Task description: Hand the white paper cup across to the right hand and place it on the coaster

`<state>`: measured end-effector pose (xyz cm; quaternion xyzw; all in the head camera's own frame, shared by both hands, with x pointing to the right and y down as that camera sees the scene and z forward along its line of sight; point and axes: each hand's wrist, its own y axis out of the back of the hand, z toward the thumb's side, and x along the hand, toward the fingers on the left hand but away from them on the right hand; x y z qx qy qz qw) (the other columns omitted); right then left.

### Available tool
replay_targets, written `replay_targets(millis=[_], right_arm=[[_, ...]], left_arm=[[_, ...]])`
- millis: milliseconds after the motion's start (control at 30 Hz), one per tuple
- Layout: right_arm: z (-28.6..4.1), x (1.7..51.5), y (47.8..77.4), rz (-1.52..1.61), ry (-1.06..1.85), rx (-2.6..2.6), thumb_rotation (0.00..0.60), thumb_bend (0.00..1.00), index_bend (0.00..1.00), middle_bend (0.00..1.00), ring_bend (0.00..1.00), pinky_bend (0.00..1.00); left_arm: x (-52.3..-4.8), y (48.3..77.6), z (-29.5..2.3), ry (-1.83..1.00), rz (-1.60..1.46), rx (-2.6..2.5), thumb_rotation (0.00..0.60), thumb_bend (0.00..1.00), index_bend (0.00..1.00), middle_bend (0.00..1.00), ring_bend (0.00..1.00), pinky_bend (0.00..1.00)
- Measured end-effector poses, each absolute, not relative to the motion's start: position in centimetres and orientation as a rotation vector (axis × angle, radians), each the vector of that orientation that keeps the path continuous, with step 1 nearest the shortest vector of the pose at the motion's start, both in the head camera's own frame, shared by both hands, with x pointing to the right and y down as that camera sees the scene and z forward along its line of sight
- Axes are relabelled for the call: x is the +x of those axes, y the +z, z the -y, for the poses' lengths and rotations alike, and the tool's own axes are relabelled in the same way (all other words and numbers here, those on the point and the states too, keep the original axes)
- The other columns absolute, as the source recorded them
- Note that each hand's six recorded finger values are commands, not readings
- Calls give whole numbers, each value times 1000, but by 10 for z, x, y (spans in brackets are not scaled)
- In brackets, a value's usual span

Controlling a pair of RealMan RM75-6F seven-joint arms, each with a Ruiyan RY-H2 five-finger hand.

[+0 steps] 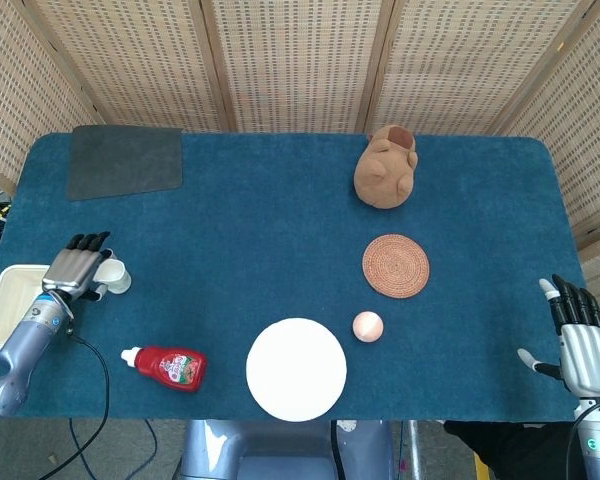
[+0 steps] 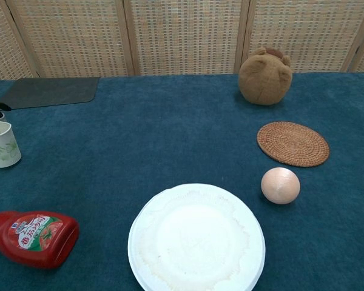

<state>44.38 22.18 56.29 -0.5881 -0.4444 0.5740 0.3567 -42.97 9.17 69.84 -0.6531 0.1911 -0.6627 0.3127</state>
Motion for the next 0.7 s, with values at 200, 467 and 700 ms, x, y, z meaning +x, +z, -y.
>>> replay_targets(millis=[200,467,700], right_arm=[[-221,444,562,1155,1479,-1520,600,16,0,0,0,0],[-220,451,561,1184,1483,-1517,600,16,0,0,0,0],[-219,463,565,1205,1517,-1514,600,17,0,0,0,0]], left_arm=[[-398,685,-79,-1650,-510,-1746,600,384,352,0,0,0],[-325,661,-53,-1492,-476,-1757,600,384,352,0,0,0],[-254,651,-29,-1395,-440,-1746,600,384,352,0,0,0]])
